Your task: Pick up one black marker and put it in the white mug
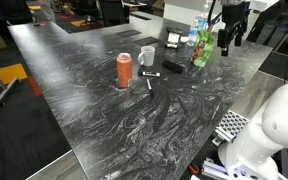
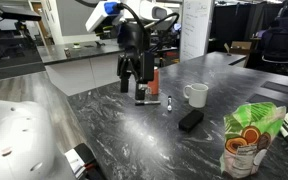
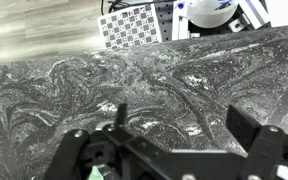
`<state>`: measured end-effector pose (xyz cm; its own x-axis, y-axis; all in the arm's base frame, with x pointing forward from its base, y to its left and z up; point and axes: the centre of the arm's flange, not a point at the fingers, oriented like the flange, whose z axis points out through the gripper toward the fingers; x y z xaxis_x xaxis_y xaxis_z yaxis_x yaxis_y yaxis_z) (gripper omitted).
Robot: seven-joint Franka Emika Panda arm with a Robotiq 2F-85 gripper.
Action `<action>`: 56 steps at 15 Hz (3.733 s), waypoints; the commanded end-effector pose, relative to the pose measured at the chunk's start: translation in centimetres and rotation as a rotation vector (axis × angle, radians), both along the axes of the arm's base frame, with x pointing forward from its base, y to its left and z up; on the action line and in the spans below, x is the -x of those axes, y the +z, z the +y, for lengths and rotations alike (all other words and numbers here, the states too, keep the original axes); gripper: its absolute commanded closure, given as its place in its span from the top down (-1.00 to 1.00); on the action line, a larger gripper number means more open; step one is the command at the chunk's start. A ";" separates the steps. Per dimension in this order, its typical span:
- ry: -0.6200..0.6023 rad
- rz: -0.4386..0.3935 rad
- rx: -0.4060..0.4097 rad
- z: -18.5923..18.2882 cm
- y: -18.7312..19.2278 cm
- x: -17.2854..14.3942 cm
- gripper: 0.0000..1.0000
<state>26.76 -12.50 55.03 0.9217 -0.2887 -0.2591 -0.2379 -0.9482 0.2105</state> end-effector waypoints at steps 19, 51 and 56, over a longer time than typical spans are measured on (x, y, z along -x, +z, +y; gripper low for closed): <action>0.065 0.103 0.067 0.5 0.5 -3.4 1.00; 0.696 0.126 -0.136 4.1 -6.1 -18.6 1.00; 0.799 0.046 -0.117 4.1 -6.6 -22.4 1.00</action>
<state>46.47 -8.27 49.07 0.8435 0.4352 -0.3148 0.4828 -0.8712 0.0893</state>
